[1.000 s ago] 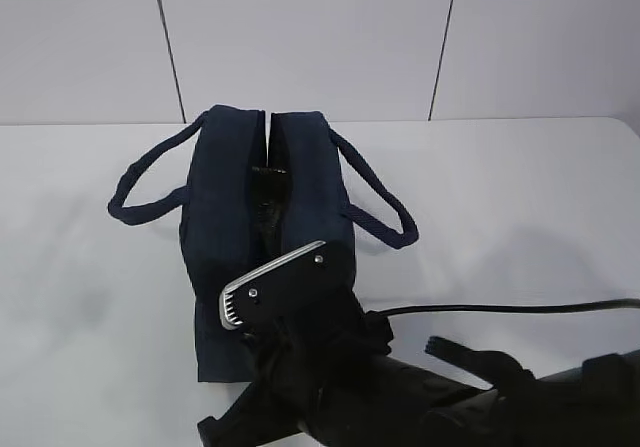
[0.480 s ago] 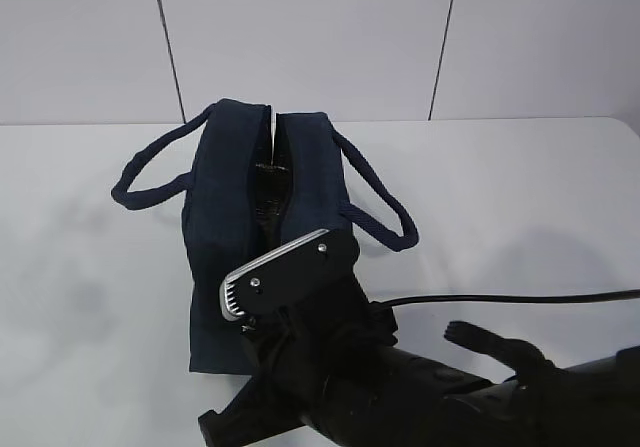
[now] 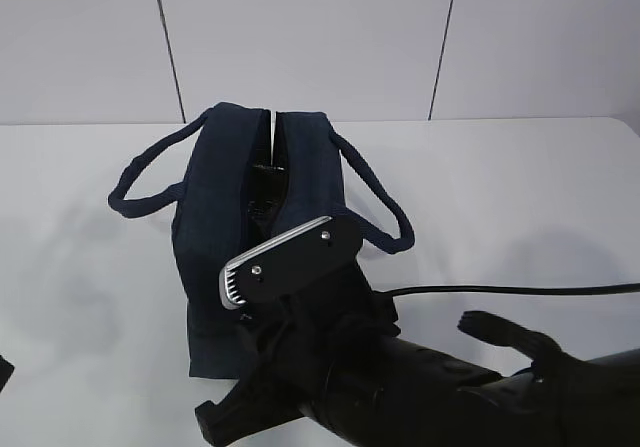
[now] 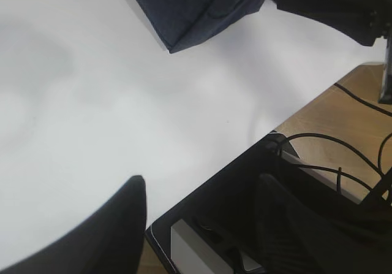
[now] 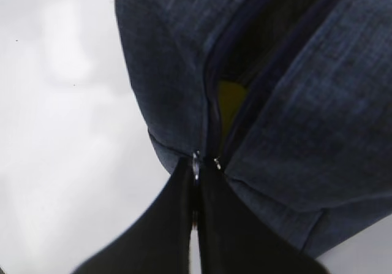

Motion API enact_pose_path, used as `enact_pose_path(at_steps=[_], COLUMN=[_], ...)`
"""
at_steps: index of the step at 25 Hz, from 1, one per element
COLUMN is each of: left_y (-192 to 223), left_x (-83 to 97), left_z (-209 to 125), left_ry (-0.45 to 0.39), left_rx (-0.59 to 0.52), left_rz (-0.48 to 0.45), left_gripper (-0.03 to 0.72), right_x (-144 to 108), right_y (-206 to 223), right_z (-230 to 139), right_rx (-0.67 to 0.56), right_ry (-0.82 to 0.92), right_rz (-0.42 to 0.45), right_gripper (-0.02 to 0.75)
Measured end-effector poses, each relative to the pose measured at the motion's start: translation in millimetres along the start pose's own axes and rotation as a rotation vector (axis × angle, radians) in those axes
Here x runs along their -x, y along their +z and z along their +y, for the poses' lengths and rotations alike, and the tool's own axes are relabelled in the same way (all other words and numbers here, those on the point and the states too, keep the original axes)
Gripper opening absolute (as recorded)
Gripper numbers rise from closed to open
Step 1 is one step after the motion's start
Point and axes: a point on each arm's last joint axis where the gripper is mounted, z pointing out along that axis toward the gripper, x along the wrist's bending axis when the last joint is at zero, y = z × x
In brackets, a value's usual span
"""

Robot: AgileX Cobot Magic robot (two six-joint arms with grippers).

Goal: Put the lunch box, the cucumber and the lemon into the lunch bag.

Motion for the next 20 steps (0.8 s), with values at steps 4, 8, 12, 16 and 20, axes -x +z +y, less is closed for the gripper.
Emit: enact_pose_path(at_steps=[4, 8, 12, 16, 20], left_y=[4.8, 8.2, 9.4, 10.8, 11.3], left_x=[-1.0, -1.4, -1.8, -2.1, -2.2], left_z=[3.4, 6.1, 7.5, 8.2, 8.4], left_ry=[0.006, 0.014, 0.026, 0.037, 0.043], left_rx=[-0.005, -0.003, 0.003, -0.001, -0.003], left_rz=[-0.012, -0.023, -0.024, -0.028, -0.029], left_gripper=[0.402, 0.399, 0.396, 0.393, 0.391], right_x=[-0.1, -0.2, 0.2, -1.0, -3.3], right_y=[-3.6, -5.9, -7.4, -6.2, -7.6], right_z=[4.4, 7.2, 12.1, 21.6, 31.5], right_rx=[0.017, 0.028, 0.048, 0.069, 0.098], right_ry=[0.001, -0.007, -0.022, -0.055, -0.076], right_rz=[0.004, 0.005, -0.004, -0.019, -0.018], right_gripper=[-0.013, -0.013, -0.013, -0.013, -0.013])
